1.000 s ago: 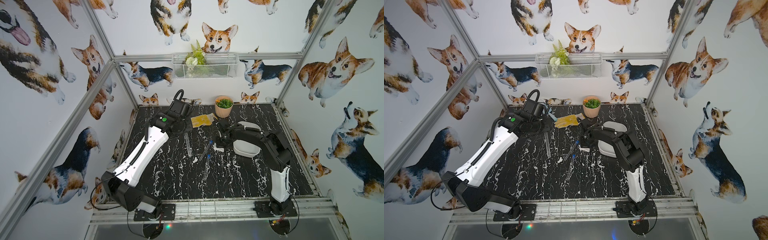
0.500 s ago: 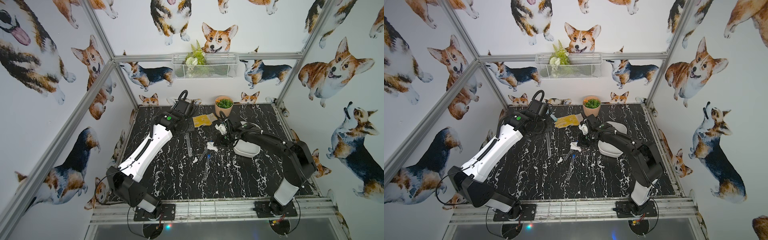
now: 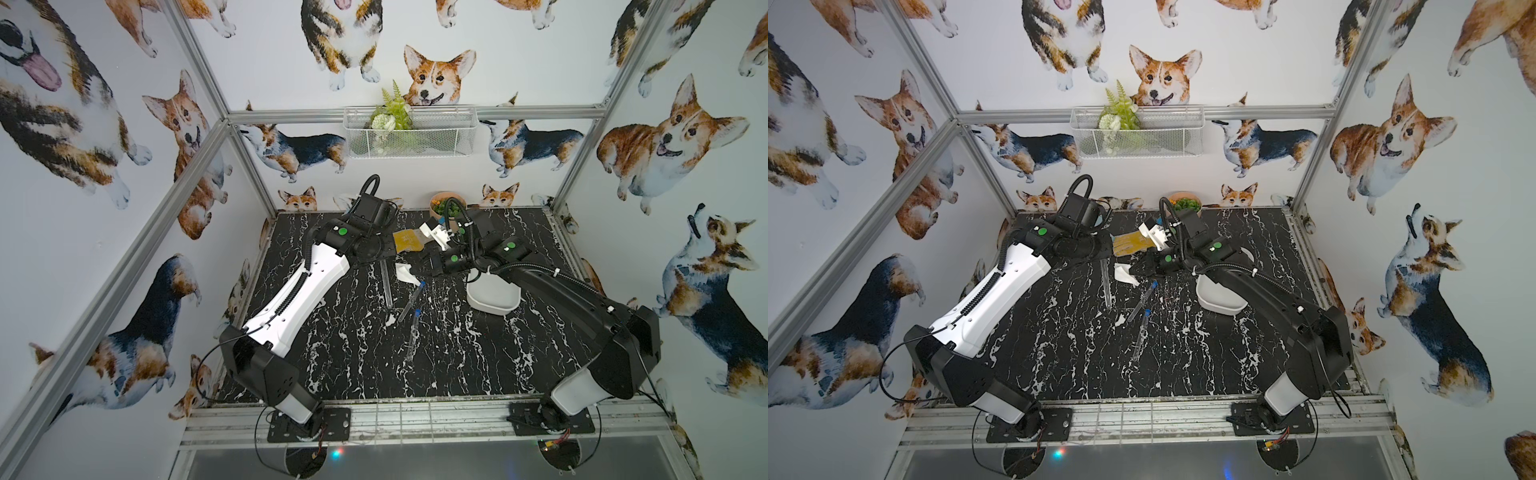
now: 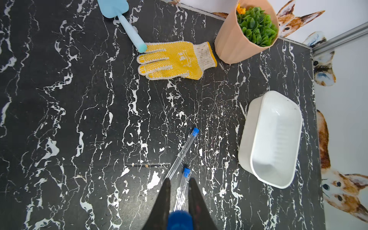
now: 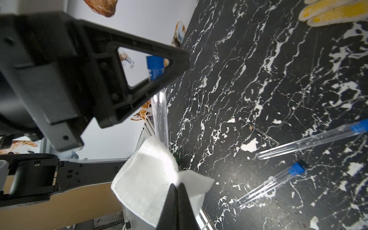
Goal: Wipe the exteriors of test tubes
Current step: Wipe the dirt from the test tube.
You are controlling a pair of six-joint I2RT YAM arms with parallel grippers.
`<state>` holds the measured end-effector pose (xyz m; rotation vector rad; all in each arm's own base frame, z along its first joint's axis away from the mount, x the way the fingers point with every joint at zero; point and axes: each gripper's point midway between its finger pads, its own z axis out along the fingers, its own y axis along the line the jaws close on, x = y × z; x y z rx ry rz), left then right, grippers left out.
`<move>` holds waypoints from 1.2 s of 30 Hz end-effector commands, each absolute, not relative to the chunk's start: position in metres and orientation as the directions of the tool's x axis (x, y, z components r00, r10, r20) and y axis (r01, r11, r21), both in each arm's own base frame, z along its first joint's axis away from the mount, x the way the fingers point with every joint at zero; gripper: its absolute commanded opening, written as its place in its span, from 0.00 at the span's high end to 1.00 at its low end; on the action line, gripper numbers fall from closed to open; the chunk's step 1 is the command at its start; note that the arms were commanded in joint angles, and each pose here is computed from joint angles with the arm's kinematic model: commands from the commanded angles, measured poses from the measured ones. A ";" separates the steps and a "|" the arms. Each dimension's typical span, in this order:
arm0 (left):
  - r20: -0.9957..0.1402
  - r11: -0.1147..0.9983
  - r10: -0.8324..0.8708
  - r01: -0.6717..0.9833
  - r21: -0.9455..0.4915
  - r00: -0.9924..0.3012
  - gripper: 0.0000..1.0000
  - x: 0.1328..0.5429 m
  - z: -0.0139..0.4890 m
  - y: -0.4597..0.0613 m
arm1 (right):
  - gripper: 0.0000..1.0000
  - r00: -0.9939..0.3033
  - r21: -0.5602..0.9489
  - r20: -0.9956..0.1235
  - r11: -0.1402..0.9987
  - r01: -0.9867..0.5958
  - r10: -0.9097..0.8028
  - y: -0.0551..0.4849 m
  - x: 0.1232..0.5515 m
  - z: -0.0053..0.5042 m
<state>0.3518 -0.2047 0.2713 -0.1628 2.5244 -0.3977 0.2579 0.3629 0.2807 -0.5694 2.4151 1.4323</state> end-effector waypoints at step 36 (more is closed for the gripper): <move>-0.452 0.842 -0.327 -0.038 -0.538 -0.830 0.87 0.360 0.284 -0.237 | 1.00 -0.890 0.789 -0.410 0.413 -0.455 -0.199 0.387 0.249 0.271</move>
